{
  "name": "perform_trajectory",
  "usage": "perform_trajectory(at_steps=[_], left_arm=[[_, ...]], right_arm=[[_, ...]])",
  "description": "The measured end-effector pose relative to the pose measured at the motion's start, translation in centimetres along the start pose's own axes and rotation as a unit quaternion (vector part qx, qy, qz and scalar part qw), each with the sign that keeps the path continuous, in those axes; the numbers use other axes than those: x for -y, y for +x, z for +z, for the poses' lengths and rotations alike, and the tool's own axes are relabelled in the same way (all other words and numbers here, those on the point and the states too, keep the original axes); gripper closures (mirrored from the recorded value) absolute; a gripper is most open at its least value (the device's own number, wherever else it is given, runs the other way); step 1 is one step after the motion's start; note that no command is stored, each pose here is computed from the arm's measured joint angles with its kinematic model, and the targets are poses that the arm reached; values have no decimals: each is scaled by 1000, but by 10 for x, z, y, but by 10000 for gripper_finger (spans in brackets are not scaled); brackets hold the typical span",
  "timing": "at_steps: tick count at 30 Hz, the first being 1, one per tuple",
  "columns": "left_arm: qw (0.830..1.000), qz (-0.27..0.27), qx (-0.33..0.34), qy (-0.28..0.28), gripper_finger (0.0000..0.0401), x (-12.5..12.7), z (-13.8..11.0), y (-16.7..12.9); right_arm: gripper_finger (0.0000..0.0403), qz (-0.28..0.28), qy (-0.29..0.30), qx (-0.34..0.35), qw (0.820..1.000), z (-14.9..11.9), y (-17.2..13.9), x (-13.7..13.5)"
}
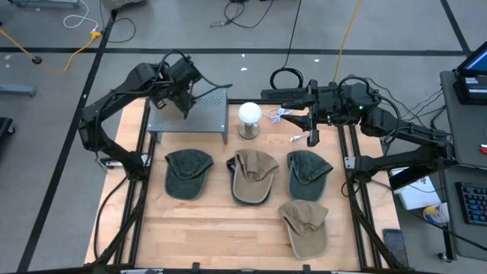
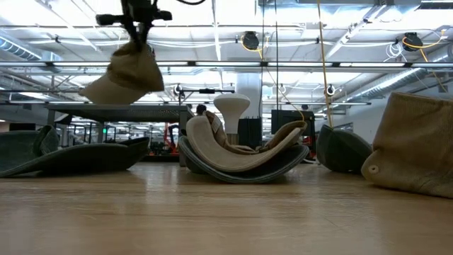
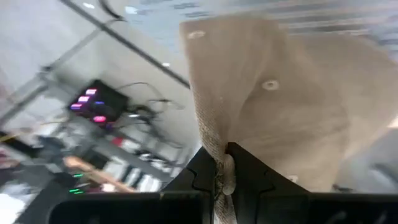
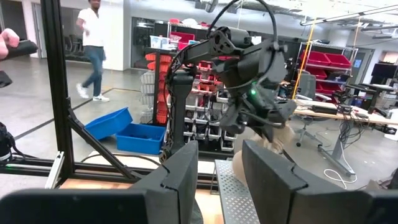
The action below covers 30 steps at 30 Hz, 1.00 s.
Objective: Pick & Place hat
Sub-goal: Put the left brown cap on the shelf
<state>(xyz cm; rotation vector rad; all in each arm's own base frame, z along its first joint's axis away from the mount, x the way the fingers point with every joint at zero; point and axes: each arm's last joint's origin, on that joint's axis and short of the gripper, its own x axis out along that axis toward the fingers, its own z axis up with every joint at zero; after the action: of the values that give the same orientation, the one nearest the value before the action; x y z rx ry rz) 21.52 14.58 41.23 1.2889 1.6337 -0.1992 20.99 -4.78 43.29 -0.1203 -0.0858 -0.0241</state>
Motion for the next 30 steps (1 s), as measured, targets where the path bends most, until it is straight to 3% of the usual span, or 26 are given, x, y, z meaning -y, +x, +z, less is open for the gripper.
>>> perform_trajectory(at_steps=[4,11,16,21,30], left_arm=[[999,38,30,12,378,-7,1,-1],[996,11,93,-5,378,-2,8,4],[995,1,97,-16,378,0,13,12],[992,17,104,-66,378,-4,22,27],[991,45,97,-85,376,-7,36,55]], right_arm=[[284,0,0,0,1000,0,0,0],[284,0,0,0,1000,0,0,0],[284,1,0,0,1000,0,0,0],[284,5,0,1,1000,0,0,-2],[284,6,2,-4,1000,-1,1,-2]])
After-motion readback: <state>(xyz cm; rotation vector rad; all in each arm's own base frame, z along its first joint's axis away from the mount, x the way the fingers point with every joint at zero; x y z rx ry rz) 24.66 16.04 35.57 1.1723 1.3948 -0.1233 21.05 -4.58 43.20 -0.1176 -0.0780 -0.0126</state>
